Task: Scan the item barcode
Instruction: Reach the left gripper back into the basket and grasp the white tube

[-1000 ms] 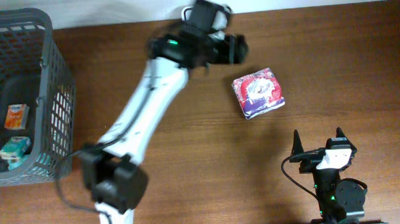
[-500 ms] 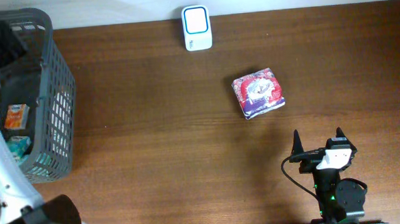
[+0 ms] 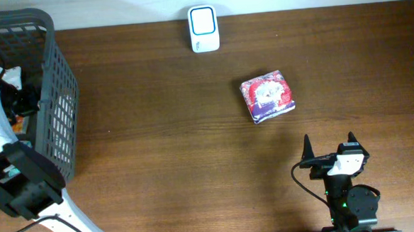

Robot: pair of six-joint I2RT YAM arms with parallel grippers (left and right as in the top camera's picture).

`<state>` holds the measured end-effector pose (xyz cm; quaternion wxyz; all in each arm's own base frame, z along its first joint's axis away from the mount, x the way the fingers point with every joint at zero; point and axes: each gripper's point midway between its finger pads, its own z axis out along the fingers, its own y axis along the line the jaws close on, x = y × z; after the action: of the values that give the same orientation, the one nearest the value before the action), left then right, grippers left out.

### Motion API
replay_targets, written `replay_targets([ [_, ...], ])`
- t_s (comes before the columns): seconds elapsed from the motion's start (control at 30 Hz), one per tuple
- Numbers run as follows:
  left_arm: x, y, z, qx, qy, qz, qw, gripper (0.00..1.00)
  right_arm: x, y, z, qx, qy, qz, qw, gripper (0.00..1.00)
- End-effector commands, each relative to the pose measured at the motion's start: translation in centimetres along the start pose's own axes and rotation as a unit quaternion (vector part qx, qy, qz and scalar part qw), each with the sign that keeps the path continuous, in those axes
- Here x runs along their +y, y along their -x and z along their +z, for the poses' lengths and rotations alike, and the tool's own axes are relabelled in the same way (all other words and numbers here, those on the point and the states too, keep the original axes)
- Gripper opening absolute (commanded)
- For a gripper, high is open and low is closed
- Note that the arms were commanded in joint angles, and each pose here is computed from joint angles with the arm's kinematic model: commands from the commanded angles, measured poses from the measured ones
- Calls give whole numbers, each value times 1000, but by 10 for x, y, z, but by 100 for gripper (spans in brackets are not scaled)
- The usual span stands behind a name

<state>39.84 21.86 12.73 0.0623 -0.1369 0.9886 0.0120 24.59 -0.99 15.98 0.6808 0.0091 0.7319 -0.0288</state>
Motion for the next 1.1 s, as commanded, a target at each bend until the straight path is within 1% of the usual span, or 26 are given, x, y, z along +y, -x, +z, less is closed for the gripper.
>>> replay_targets([
  [0.0, -1, -10, 11, 19, -49, 21, 998, 100, 2, -4, 0, 3, 4, 4, 1000, 99],
  [0.13, 7, -19, 20, 31, -93, -8, 995, 99, 2, -4, 0, 3, 4, 4, 1000, 99],
  [0.2, 5, -25, 28, 45, -115, -4, 992, 98, 2, -4, 0, 3, 4, 4, 1000, 99],
  [0.3, 5, -30, 41, 62, -123, -9, 990, 96, 2, -4, 0, 3, 4, 4, 1000, 99],
  [0.4, -10, -29, 43, 55, -171, 20, 984, 96, 2, -4, 0, 3, 4, 4, 1000, 98],
  [0.47, -11, -33, 51, 70, -177, 17, 982, 96, 2, -4, 0, 3, 4, 4, 1000, 98],
  [0.67, -11, -38, 66, 82, -177, 16, 981, 94, 2, -4, 0, 3, 4, 4, 1000, 98],
  [0.7, -12, -40, 70, 84, -177, 16, 980, 92, 2, -4, 0, 3, 4, 4, 1000, 98],
  [0.8, -12, -47, 83, 92, -176, 15, 980, 85, 2, -4, 0, 3, 4, 4, 1000, 98],
  [0.83, -9, -48, 86, 95, -166, 17, 981, 77, 2, -4, 0, 3, 4, 4, 1000, 99],
  [0.87, -5, -48, 88, 97, -154, 16, 983, 66, 2, -4, 0, 3, 4, 4, 1000, 98],
  [0.9, 3, -47, 90, 98, -131, -1, 987, 61, 2, -4, 0, 3, 4, 4, 1000, 98],
  [0.93, 9, -45, 92, 98, -116, -22, 988, 59, 2, -4, 0, 3, 4, 4, 1000, 99],
  [0.97, 11, -43, 93, 95, -110, -35, 989, 52, 2, -4, 0, 3, 4, 4, 1000, 98],
  [1.0, 12, -40, 92, 91, -108, -42, 989, 43, 2, -4, 0, 3, 4, 4, 1000, 98],
  [1.03, 13, -35, 87, 82, -105, -41, 990, 27, 2, -4, 0, 3, 4, 4, 1000, 98],
  [1.07, 14, -32, 84, 77, -103, -46, 991, 26, 2, -4, 0, 3, 4, 4, 1000, 98],
])
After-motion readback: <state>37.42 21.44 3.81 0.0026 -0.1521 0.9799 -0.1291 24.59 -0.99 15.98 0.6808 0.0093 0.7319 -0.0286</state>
